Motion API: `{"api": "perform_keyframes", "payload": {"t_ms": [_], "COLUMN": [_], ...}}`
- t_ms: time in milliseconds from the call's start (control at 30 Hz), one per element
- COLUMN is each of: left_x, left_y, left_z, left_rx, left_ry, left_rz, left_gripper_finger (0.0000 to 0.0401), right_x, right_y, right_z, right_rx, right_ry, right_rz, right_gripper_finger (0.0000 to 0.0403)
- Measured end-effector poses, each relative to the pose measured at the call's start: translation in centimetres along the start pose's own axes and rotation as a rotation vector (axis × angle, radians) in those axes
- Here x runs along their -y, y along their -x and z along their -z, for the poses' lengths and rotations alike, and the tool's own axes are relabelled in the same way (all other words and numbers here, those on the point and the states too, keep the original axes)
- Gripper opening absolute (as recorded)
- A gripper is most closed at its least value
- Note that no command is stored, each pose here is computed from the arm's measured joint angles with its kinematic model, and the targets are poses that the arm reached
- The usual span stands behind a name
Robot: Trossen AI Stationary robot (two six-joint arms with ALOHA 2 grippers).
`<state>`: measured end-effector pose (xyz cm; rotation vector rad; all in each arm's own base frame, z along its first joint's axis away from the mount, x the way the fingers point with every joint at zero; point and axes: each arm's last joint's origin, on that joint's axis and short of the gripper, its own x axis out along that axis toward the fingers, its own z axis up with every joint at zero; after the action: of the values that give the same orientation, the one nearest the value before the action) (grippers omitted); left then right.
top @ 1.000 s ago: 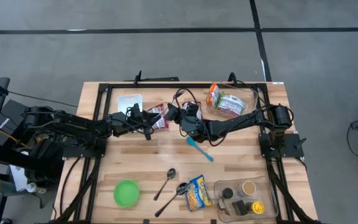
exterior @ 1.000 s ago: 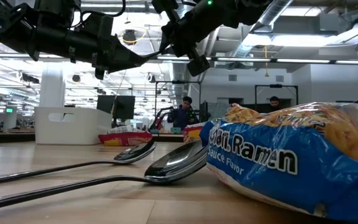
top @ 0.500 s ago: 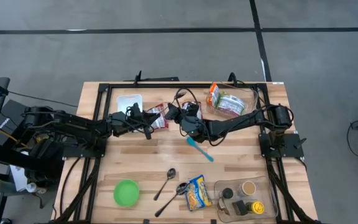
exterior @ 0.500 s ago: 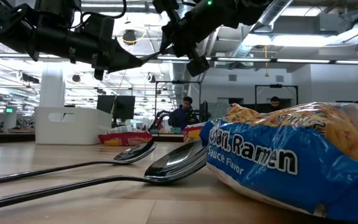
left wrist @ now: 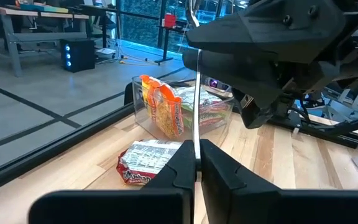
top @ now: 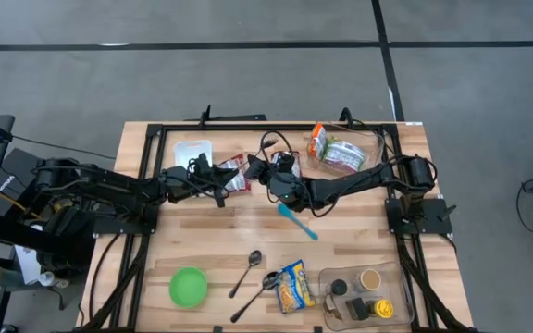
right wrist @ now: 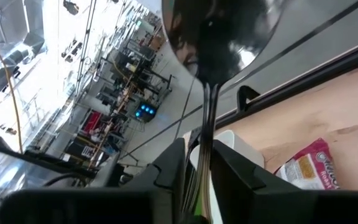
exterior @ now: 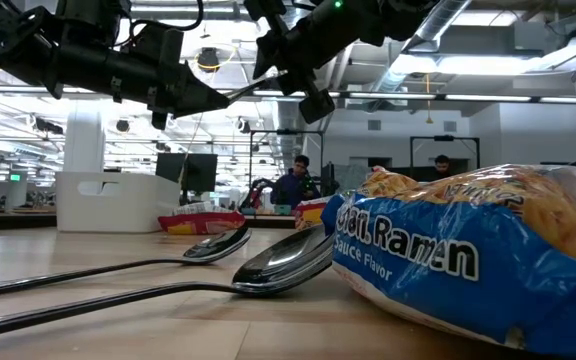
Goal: Pick & Place Food Item
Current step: Put the silver spoon into the white bin
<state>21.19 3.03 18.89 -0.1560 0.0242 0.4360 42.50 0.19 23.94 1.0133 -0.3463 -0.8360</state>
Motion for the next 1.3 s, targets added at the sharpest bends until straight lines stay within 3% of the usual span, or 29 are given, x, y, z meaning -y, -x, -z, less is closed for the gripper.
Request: {"api": "perform_keyframes", "payload": {"t_ms": [300, 533, 1100, 1300], "left_x": [-0.1, -0.2, -1.8, -2.5], "left_y": [0.1, 0.5, 4.3, 5.6], "left_z": [-0.2, -0.9, -2.3, -1.7], "left_rx": [0.014, 0.050, -0.030, -0.110], "left_ry": [0.004, 0.048, 0.059, 0.086], "left_rz": [-0.027, -0.056, -0.258, -0.326], "left_gripper_finger": [0.0003, 0.0002, 0.0003, 0.0002], "right_x": [0.0, -0.1, -0.6, -1.9], "right_y": [0.0, 0.4, 1.7, 2.3], "right_z": [0.1, 0.4, 1.2, -0.3], "right_rx": [-0.020, -0.030, -0.060, -0.051], "right_ry": [0.010, 0.016, 0.045, 0.147], "right_rz": [-0.006, -0.010, -0.034, -0.063], "right_gripper_finger": [0.0133, 0.0160, 0.0155, 0.0145]}}
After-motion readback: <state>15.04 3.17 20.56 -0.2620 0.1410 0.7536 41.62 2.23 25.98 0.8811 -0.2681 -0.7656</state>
